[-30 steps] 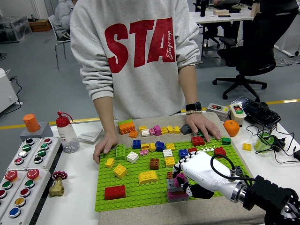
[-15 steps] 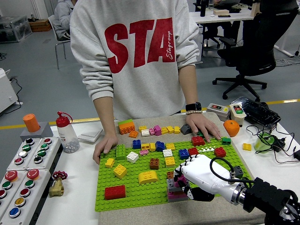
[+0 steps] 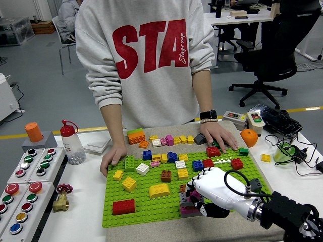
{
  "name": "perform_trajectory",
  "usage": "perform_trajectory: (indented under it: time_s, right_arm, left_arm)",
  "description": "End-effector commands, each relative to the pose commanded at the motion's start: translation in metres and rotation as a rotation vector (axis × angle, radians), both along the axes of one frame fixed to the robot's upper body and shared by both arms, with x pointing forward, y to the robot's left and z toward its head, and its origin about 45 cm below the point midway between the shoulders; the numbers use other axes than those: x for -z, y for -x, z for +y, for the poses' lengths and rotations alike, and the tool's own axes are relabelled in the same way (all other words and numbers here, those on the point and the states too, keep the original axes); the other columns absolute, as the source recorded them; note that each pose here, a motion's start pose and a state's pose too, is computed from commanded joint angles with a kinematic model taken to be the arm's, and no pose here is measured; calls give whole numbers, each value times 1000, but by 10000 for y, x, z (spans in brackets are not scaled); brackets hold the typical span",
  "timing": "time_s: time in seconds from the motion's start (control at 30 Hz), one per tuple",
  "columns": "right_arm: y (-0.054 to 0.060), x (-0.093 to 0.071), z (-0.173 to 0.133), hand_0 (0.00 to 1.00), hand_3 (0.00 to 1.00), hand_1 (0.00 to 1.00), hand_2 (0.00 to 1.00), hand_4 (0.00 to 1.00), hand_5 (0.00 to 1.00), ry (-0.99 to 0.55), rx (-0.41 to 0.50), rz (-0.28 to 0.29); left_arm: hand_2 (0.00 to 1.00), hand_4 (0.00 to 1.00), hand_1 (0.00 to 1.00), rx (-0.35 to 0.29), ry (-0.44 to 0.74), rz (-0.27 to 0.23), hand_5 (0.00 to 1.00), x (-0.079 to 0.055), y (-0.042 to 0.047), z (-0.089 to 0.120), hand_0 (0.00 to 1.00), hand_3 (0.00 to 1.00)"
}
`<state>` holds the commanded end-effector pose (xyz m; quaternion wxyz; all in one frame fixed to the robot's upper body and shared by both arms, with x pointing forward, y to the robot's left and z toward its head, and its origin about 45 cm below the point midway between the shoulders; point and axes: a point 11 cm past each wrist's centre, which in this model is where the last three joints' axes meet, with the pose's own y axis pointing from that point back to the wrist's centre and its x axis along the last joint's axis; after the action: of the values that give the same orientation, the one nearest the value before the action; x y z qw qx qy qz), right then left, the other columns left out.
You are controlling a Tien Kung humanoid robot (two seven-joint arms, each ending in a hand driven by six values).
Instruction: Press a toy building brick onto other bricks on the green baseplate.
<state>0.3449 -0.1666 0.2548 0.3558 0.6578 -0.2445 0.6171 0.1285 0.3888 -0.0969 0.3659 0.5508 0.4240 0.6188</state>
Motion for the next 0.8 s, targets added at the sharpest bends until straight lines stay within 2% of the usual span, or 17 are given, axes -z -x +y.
perform_trajectory:
  time_s: [0.8]
  right_arm:
    - [10, 89, 16, 633, 574, 608, 600, 366, 321, 24, 7, 21]
  left_arm:
    - [604, 298, 596, 2, -1, 5, 933, 2, 13, 1, 633, 392]
